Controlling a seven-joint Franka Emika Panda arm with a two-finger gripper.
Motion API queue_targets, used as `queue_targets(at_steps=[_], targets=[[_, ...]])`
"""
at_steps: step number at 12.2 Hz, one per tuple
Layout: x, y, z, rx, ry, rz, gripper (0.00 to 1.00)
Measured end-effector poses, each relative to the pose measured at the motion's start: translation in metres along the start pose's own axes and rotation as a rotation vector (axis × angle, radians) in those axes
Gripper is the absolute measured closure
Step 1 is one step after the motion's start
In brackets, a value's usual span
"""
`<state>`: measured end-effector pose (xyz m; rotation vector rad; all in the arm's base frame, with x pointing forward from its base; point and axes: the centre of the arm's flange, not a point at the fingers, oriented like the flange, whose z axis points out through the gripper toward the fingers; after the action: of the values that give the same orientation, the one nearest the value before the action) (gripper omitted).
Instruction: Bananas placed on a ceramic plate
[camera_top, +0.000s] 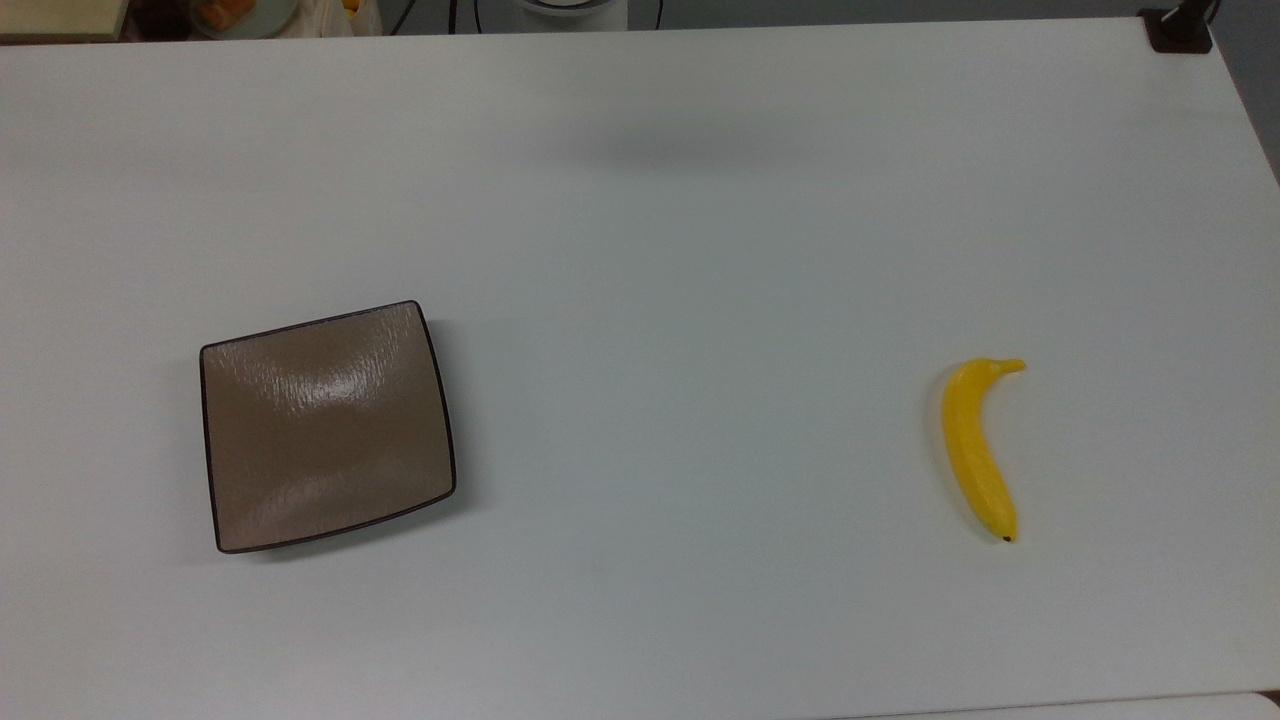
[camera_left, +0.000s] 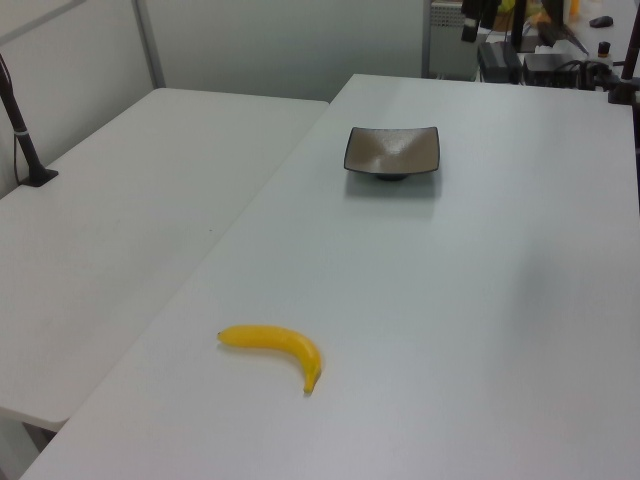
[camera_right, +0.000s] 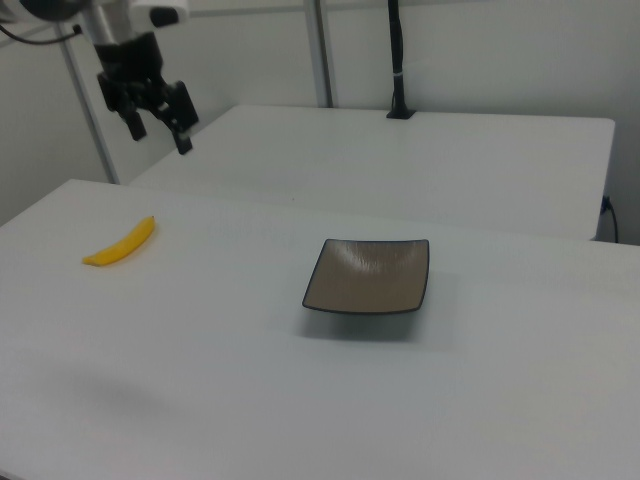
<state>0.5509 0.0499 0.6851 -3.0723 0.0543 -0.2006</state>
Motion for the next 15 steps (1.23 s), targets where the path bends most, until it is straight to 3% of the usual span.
queue_targets(at_steps=[4, 7, 10, 15], targets=[[0.014, -0.077, 0.007, 0.012, -0.044, 0.009, 0.0], [0.035, -0.153, 0.058, 0.011, -0.09, 0.072, 0.0], [0.053, -0.235, 0.127, 0.033, -0.067, 0.126, 0.0], [0.063, -0.298, 0.233, 0.02, -0.019, 0.134, 0.0]])
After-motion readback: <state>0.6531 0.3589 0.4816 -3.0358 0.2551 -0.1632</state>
